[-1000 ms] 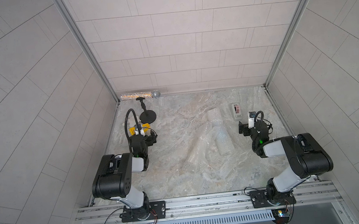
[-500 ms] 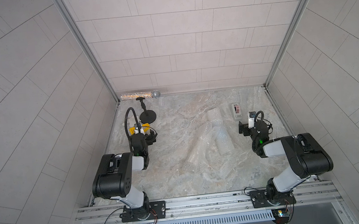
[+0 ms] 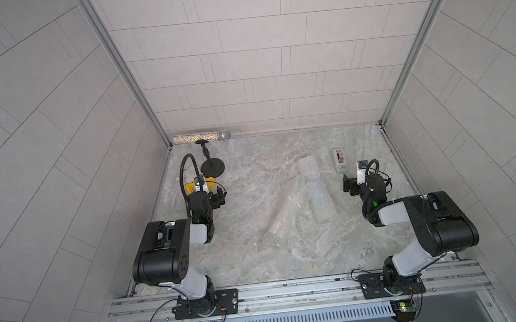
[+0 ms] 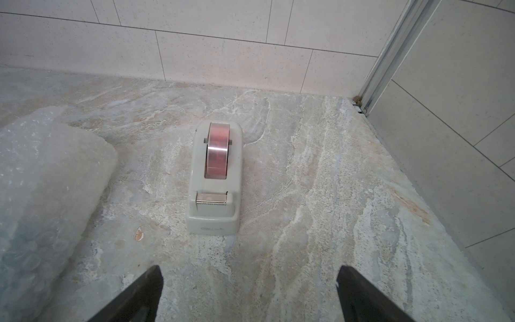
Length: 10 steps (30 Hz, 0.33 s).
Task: Wrap vases in bubble wrap
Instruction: Reset both arms
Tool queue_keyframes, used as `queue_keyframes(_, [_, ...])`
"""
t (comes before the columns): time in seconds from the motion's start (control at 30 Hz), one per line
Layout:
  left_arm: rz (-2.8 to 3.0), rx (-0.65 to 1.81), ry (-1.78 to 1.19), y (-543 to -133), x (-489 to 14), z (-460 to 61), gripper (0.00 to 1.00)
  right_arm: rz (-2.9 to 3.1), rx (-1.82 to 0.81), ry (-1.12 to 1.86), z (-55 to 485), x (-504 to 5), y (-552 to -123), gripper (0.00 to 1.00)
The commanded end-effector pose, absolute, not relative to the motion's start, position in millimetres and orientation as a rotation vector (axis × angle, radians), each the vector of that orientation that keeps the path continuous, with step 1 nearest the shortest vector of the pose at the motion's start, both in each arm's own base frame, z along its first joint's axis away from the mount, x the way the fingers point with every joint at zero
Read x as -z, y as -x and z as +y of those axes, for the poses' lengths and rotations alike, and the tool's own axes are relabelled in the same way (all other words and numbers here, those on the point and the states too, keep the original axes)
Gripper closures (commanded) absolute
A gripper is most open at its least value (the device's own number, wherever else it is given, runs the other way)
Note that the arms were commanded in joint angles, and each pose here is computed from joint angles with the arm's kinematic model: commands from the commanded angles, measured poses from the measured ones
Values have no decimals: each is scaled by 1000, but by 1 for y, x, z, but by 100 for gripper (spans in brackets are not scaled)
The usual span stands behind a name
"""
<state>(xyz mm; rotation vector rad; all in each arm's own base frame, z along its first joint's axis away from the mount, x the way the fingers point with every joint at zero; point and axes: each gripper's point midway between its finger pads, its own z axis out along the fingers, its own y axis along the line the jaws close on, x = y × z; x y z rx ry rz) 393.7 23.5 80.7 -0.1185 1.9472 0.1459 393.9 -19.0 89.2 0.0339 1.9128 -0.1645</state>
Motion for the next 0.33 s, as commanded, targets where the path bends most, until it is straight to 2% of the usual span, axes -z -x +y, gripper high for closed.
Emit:
queue_keyframes(0.0, [1934,-147,98,-400,-86,21,0,1898,178,-27,-19,-91,-395,0])
queue_keyframes(0.3, [1930,-148,88,-398,-87,19,0,1898,179,-28,-20,-91,-394,0])
